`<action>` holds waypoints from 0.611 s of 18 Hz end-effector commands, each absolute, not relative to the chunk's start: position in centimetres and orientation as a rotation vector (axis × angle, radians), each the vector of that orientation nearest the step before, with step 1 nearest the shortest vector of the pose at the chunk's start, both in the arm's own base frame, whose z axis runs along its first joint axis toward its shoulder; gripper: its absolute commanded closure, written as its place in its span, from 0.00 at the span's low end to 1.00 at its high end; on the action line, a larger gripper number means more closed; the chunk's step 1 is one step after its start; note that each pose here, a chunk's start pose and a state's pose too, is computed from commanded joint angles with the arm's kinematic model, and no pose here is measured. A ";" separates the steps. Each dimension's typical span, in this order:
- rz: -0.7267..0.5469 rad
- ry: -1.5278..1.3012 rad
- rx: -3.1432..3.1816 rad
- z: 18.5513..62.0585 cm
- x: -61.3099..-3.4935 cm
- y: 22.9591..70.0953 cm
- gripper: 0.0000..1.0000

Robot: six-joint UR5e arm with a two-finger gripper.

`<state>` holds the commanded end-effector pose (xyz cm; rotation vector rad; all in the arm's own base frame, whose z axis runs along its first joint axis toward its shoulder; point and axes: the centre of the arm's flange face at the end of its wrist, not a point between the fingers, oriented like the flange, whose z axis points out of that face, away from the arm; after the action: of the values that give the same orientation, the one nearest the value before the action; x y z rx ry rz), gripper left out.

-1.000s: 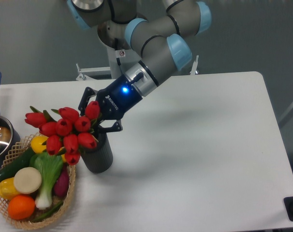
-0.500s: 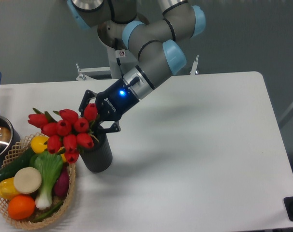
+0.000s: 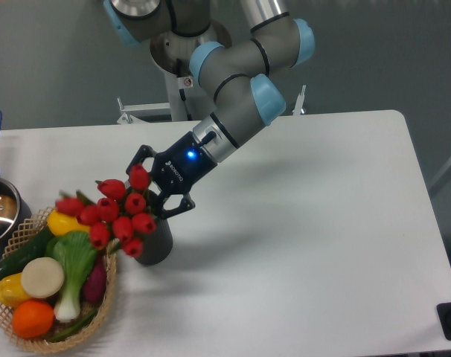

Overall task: Insert the flowers into the vase
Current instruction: 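Lower the tulip stems down into the grey vase, then open the gripper to release the tulips and lift away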

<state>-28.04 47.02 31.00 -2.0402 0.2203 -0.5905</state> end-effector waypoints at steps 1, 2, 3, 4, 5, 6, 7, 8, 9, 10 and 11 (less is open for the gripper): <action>-0.578 0.220 -2.051 31.2 -28.0 46.8 0.00; -0.576 0.216 -2.056 31.2 -28.0 46.5 0.00; -0.570 0.208 -2.057 31.3 -28.0 46.1 0.00; -0.565 0.199 -2.057 31.3 -28.1 45.6 0.00; -0.559 0.187 -2.059 31.2 -28.2 45.0 0.00; -0.547 0.182 -2.057 31.5 -28.2 44.4 0.00; -0.537 0.172 -2.057 31.7 -28.4 43.8 0.00; -0.531 0.169 -2.057 31.8 -28.2 43.5 0.00; -0.523 0.167 -2.064 31.9 -28.0 43.2 0.00; -0.501 0.159 -2.089 32.0 -28.2 42.6 0.00; -0.484 0.155 -2.122 31.7 -28.2 42.2 0.00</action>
<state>-28.25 42.21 31.68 -2.1223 0.1552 -0.4836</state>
